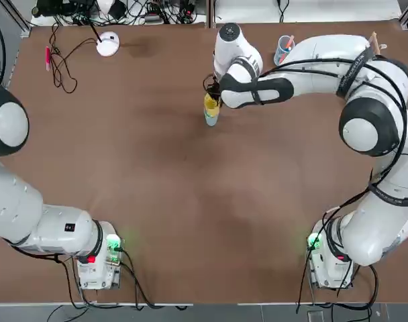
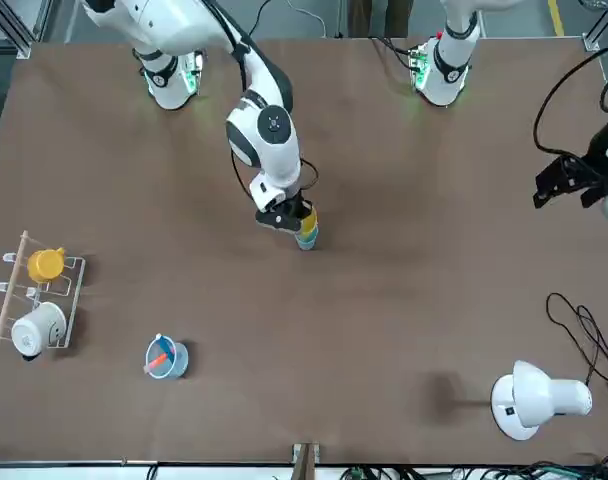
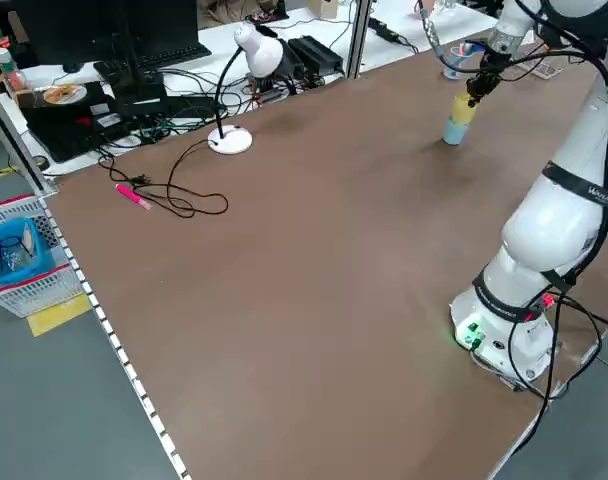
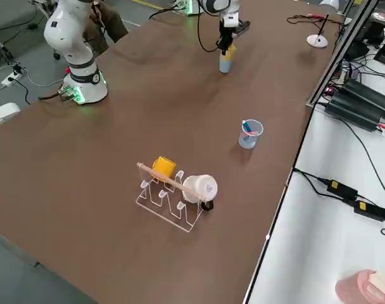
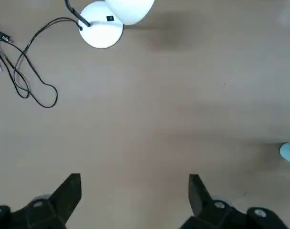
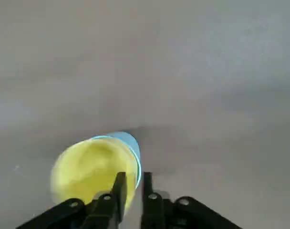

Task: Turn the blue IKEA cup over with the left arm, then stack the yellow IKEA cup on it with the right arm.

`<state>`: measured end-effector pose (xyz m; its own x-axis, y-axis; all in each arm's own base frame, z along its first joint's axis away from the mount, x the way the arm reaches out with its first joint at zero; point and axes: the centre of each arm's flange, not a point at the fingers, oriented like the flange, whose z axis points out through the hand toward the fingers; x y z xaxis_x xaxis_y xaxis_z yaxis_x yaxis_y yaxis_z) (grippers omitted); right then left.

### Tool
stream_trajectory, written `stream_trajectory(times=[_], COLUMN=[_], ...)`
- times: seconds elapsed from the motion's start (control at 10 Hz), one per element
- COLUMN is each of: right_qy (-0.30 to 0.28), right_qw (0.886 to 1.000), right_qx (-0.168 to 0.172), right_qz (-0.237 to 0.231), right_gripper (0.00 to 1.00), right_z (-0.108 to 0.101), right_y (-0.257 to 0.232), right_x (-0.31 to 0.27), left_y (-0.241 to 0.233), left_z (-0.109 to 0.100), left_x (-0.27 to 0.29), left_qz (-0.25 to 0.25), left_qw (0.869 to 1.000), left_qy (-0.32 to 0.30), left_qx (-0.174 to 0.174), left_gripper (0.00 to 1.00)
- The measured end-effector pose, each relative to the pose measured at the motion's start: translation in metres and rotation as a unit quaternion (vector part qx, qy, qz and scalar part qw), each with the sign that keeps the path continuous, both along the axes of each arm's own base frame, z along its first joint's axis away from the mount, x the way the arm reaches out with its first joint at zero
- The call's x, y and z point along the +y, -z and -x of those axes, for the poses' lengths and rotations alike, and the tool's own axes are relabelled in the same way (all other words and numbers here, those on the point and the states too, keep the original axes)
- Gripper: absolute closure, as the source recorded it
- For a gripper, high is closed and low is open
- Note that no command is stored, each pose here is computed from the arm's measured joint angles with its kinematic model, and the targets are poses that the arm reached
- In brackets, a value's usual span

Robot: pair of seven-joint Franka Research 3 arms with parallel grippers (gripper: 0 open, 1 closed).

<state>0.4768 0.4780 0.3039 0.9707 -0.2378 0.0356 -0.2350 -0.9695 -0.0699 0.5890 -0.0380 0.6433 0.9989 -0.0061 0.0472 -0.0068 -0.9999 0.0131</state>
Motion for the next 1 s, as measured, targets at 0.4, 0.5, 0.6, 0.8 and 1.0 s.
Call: stream_trajectory(times=[0.4, 0.5, 0.6, 0.8, 1.0], right_qy=[0.011, 0.012, 0.015, 0.012, -0.008], right_qw=[1.0, 1.0, 1.0, 1.0, 1.0], right_qx=[0.0, -0.001, -0.002, -0.008, -0.009], right_qz=[-0.002, -0.002, -0.003, 0.0, 0.016], right_gripper=[0.33, 0.27, 0.22, 0.01, 0.0], right_z=[-0.001, -0.001, -0.005, -0.035, -0.079], right_y=[-0.002, -0.002, -0.003, -0.012, -0.03], right_x=[0.001, 0.0, -0.003, -0.032, -0.093], left_y=[0.0, 0.001, 0.001, 0.001, 0.001], left_z=[0.005, 0.006, 0.006, 0.006, 0.006], left_x=[-0.003, -0.002, 0.0, 0.001, 0.001], left_qz=[-0.001, -0.001, -0.001, -0.001, -0.001], left_qw=[1.0, 1.0, 1.0, 1.0, 1.0], left_qy=[0.002, 0.001, -0.001, -0.002, -0.002], left_qx=[0.016, 0.02, 0.021, 0.022, 0.022], left_gripper=[0.01, 0.01, 0.01, 0.01, 0.01])
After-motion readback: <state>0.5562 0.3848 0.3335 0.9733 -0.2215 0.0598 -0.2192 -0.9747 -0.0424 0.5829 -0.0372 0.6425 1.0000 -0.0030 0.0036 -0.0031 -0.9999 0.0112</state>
